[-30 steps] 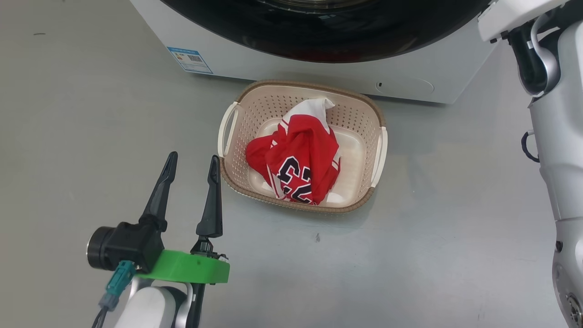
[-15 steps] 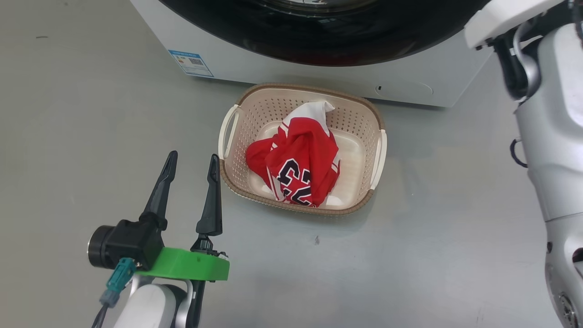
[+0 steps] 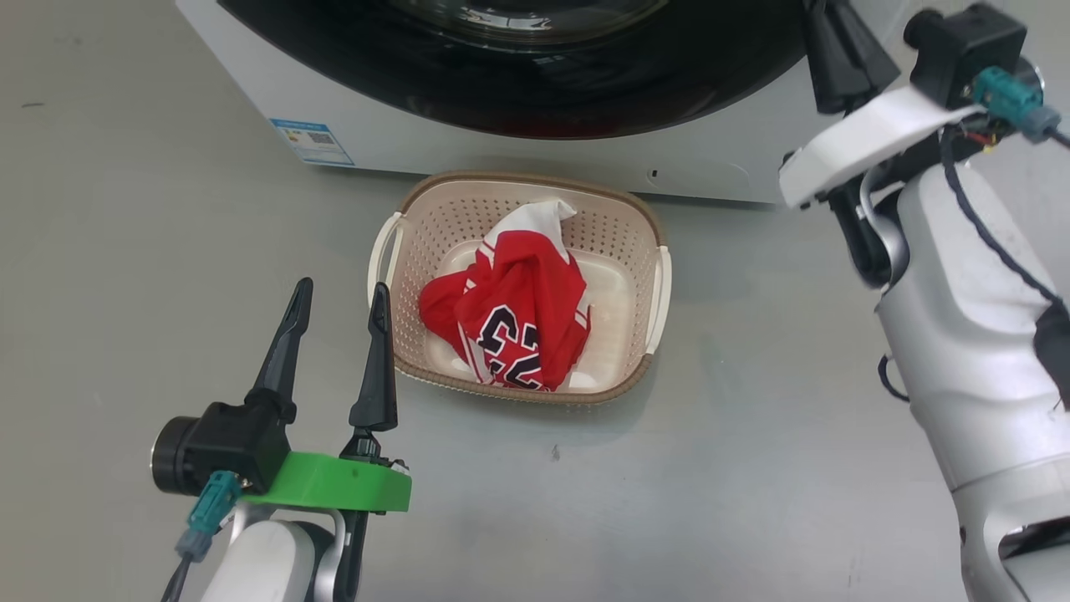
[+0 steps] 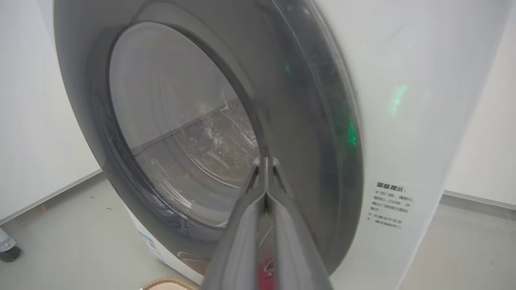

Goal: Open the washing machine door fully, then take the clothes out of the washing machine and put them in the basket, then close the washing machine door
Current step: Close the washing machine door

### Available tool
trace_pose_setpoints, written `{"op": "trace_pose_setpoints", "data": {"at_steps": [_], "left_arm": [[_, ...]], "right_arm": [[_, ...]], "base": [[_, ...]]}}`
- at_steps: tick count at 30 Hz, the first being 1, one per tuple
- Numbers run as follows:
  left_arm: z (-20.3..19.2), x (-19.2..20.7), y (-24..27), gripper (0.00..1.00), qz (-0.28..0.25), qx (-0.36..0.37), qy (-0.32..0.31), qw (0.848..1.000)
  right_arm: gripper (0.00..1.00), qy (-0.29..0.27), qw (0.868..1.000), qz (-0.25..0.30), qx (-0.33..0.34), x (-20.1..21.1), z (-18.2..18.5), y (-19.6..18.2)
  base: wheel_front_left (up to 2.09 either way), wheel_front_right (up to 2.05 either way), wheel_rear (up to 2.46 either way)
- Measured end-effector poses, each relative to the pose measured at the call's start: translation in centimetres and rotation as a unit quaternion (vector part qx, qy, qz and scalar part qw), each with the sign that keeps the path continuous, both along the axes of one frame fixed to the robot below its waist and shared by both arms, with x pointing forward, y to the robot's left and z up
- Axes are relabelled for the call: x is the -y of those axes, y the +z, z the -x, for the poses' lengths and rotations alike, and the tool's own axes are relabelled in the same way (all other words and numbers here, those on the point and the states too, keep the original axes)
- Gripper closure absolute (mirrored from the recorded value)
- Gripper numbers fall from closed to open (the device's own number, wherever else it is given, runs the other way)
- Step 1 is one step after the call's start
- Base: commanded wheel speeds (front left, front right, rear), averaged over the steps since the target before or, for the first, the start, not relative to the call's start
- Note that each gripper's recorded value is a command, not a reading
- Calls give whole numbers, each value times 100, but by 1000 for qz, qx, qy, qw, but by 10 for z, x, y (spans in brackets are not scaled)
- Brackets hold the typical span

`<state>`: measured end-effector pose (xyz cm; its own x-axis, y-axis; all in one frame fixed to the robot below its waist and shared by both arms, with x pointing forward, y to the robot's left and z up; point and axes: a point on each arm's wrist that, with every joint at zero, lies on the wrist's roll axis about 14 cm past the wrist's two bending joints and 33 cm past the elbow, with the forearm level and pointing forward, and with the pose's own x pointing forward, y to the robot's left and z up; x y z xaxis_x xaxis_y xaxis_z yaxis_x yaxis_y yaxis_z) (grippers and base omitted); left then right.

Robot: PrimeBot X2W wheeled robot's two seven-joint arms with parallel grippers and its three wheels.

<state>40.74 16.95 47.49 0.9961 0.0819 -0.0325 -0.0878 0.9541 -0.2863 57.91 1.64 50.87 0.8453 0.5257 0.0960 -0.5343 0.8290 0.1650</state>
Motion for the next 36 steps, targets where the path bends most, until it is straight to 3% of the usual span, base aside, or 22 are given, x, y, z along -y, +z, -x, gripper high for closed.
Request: {"op": "trace_pose_setpoints", "data": {"at_steps": [7, 8, 9, 10, 11, 19, 36], "left_arm": [[-3, 6, 3, 0, -2, 6, -11, 1000], [-3, 8, 4, 0, -2, 7, -13, 1000], [-3, 9, 4, 0, -1, 7, -16, 1000], [-4, 11, 5, 0, -1, 8, -19, 1000], [-4, 13, 6, 0, 0, 10, -21, 1000], [-2, 20, 13, 0, -9, 20, -38, 999], [25, 34, 12, 0, -7, 13, -63, 998]], "right_arm": [[100, -6, 1000, 0, -16, 12, 27, -13], [95, -8, 1000, -1, -20, 14, 31, -15], [66, -10, 1000, -4, -24, 16, 35, -17], [18, -13, 1000, -3, -28, 19, 39, -19], [0, -15, 999, -3, -32, 22, 44, -21], [0, -42, 999, -20, -28, 45, 71, -14], [0, -118, 990, -19, -78, 97, 148, -42]], "base": [[0, 0, 0], [0, 0, 0], [0, 0, 0], [0, 0, 0], [0, 0, 0], [0, 0, 0], [0, 0, 0]]}}
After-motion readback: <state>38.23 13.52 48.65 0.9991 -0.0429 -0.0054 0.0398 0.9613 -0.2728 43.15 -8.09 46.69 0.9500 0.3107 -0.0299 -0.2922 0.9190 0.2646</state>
